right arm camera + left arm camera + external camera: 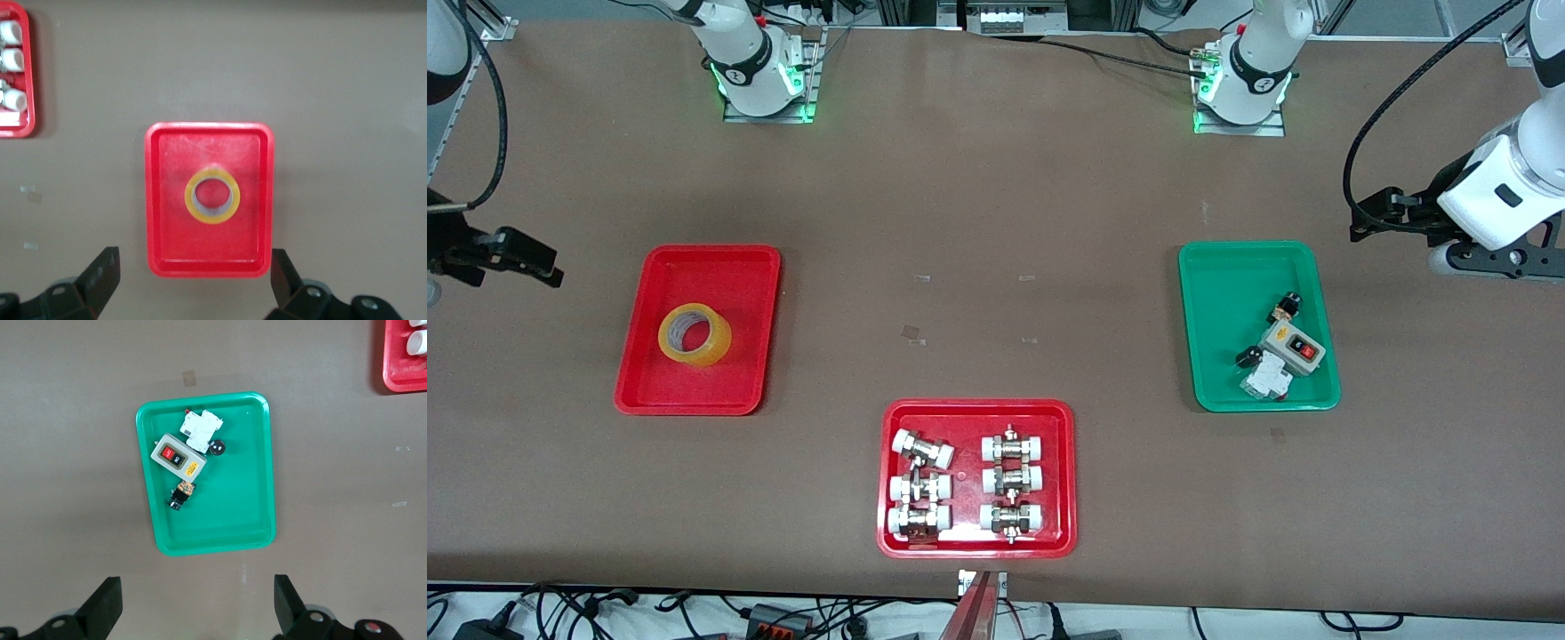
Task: Left arm passes tape to right arm into tray
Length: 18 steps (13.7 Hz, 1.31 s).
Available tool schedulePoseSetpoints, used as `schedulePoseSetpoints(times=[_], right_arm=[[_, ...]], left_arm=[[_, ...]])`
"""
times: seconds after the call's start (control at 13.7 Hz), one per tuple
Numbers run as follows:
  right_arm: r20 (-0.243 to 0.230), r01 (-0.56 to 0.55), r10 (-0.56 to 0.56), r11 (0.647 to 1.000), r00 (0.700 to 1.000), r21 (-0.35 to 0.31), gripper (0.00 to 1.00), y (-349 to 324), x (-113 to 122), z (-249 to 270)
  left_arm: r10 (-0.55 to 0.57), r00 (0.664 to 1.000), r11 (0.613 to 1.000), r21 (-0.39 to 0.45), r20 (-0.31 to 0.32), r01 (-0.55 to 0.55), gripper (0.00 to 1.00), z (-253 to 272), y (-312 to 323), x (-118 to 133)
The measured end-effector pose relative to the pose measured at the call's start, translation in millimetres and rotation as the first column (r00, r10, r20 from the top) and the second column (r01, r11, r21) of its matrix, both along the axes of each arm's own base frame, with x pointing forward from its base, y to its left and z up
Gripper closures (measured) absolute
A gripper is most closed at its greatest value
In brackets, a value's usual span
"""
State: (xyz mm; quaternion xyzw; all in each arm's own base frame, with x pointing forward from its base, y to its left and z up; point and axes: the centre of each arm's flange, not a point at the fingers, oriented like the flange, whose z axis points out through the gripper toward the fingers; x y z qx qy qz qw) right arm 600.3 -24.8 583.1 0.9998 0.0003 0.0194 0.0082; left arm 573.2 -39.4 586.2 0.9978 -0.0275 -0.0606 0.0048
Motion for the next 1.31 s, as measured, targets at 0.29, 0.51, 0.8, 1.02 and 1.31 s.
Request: schedulePoseSetpoints(times=[0.29, 0.51, 0.8, 1.02, 1.31], right_arm=[[-0.027, -0.003, 0.003, 1.000, 1.000, 0.000, 0.00, 1.2, -27.2, -11.3], [-0.034, -0.005, 0.005, 1.000, 0.999, 0.000, 0.00, 2.4, -30.0, -15.0], [-0.032, -0.005, 0.005, 1.000, 0.999, 0.001, 0.00, 2.4, -30.3, -14.4], [-0.029, -0.006, 0.006, 1.000, 1.000, 0.001, 0.00, 3.0, -31.1, -12.4], [-0.027, -0.008, 0.008, 1.000, 1.000, 0.001, 0.00, 3.9, -31.4, -11.5]], left_arm=[[0.000, 1.000, 1.000, -0.002, 0.000, 0.000, 0.00, 0.0, -0.2, 0.0], [0.001, 1.000, 1.000, -0.011, -0.001, -0.001, 0.00, 0.1, -1.1, -0.1], [0.003, 1.000, 1.000, -0.013, -0.001, -0.003, 0.00, 0.1, -1.0, -0.1], [0.003, 1.000, 1.000, -0.015, -0.001, -0.003, 0.00, 0.1, -1.3, -0.1], [0.003, 1.000, 1.000, -0.024, -0.002, -0.004, 0.00, 0.1, -2.2, -0.2]])
